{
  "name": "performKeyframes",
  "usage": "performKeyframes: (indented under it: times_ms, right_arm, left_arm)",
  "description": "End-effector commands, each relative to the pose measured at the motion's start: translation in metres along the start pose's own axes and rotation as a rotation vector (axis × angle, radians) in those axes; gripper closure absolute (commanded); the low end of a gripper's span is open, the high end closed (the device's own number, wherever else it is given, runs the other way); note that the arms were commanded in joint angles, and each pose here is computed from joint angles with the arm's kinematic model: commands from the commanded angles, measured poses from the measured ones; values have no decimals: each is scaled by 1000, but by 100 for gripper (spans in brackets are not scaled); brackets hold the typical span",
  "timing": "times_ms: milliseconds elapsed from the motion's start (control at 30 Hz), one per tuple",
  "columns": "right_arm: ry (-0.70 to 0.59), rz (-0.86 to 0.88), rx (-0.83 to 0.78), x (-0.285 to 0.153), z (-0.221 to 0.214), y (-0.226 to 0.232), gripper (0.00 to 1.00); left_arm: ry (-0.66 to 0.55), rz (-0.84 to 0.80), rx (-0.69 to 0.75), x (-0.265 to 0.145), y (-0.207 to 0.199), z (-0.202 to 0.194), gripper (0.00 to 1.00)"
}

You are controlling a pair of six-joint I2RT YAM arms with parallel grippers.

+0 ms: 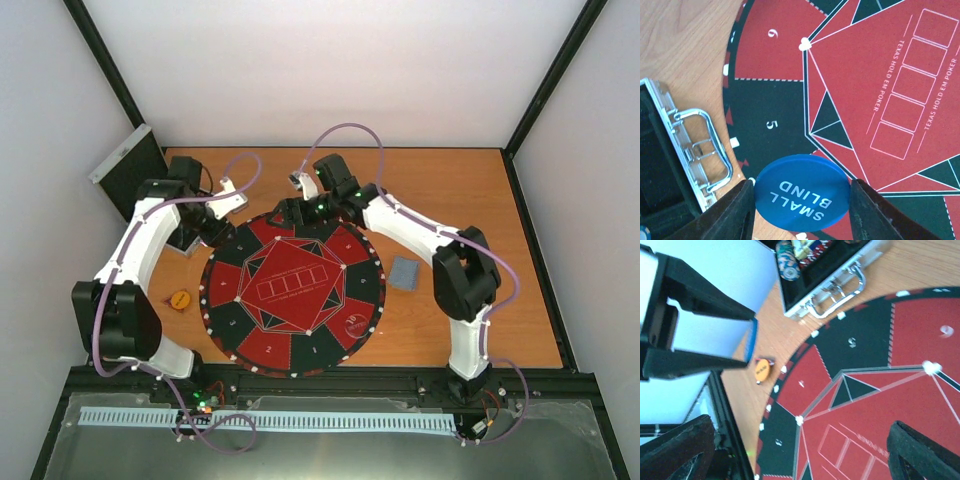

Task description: Distribute texas hold em gaming equipment

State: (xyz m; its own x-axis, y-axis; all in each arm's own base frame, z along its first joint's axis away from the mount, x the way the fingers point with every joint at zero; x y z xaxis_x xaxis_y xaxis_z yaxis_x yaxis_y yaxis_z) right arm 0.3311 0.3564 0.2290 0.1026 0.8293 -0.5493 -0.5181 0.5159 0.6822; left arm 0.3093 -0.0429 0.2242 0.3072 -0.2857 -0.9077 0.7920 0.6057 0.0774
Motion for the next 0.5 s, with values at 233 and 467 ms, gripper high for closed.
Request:
performKeyframes:
  times_ms: [233, 467]
  right_arm:
    - [25, 316, 197, 43, 39, 15, 36]
    - [76, 355, 251, 71, 41, 17, 38]
  left_arm:
    - [-86, -27, 70, -7, -7, 32, 55]
    - [-93, -29, 67, -5, -4, 35, 54]
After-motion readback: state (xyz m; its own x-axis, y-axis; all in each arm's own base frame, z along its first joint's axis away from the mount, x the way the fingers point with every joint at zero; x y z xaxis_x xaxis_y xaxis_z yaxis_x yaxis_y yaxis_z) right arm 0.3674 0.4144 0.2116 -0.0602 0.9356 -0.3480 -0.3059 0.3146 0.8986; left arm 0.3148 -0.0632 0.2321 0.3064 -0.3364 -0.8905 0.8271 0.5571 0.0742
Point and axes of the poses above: each gripper's point midway between its finger pads, its own x axis out along the fingers, its own y axis along the line the jaws close on, z = x × y, the point moved 6 cm from there along -x, back along the fingers, and after that the axes turned 4 degrees about x, right-handed, at the moved point
